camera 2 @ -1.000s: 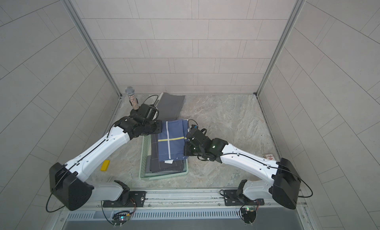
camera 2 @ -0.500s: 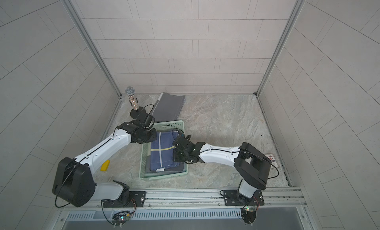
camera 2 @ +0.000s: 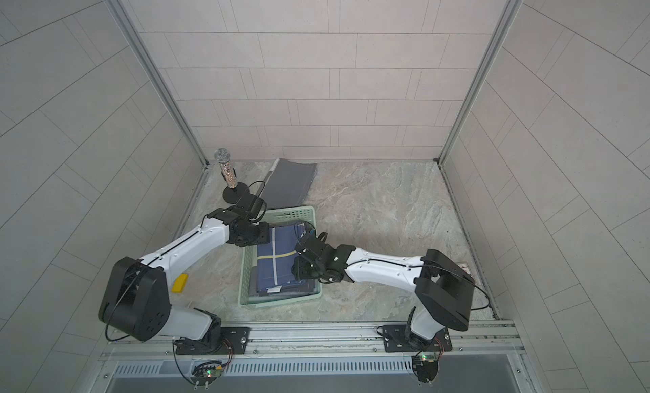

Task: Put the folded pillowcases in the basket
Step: Place the pillowcase in the basket, then move the basket to the center of the board.

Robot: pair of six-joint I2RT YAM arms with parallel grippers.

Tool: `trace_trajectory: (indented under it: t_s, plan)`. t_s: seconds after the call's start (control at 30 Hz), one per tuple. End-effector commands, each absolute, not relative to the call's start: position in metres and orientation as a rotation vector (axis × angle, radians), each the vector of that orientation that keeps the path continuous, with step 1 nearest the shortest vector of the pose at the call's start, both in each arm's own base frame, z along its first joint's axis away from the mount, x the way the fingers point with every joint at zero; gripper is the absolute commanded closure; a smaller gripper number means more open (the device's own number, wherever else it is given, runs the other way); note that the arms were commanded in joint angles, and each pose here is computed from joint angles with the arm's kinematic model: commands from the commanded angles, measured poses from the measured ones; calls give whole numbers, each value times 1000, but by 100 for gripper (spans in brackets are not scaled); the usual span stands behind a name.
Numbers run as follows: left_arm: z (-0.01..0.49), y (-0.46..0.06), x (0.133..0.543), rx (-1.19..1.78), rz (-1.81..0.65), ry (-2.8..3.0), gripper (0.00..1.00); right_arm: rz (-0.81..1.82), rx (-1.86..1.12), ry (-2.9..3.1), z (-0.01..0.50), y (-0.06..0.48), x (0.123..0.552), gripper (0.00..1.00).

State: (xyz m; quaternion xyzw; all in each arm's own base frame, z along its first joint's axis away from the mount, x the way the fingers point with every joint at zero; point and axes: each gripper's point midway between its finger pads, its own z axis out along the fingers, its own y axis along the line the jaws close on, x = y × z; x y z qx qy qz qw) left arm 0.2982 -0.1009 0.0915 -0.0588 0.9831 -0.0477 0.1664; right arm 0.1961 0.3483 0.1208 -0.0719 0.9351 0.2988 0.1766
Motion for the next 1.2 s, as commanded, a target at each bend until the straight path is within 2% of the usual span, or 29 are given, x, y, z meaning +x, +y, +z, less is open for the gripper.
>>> trace_trajectory:
  t_s: [0.0,0.07,0.23,0.5,0.73,0.8,0.9,1.0,1.17]
  plan:
    - [129,-95,297,-149,-143,2720,39,799,-240,2538,170,324,194,45]
    - [148,-93,292,-149,-163,2677,39,728,-237,2493,181,302,201,44]
    - [168,-88,269,-138,-205,2636,38,621,-213,2555,170,258,234,44]
    - [162,-83,245,-151,-246,2625,38,603,-412,2691,135,291,261,49]
    - [163,-87,241,-157,-296,2608,38,503,-333,2813,79,283,257,56]
    - [162,-90,241,-160,-328,2597,38,495,-314,2815,72,279,254,64]
    - [159,-91,240,-162,-346,2586,38,487,-301,2821,66,275,251,82]
    - [155,-91,238,-161,-349,2591,38,462,-276,2817,65,268,250,97]
    - [155,-94,240,-161,-371,2585,38,302,-174,2801,71,220,253,100]
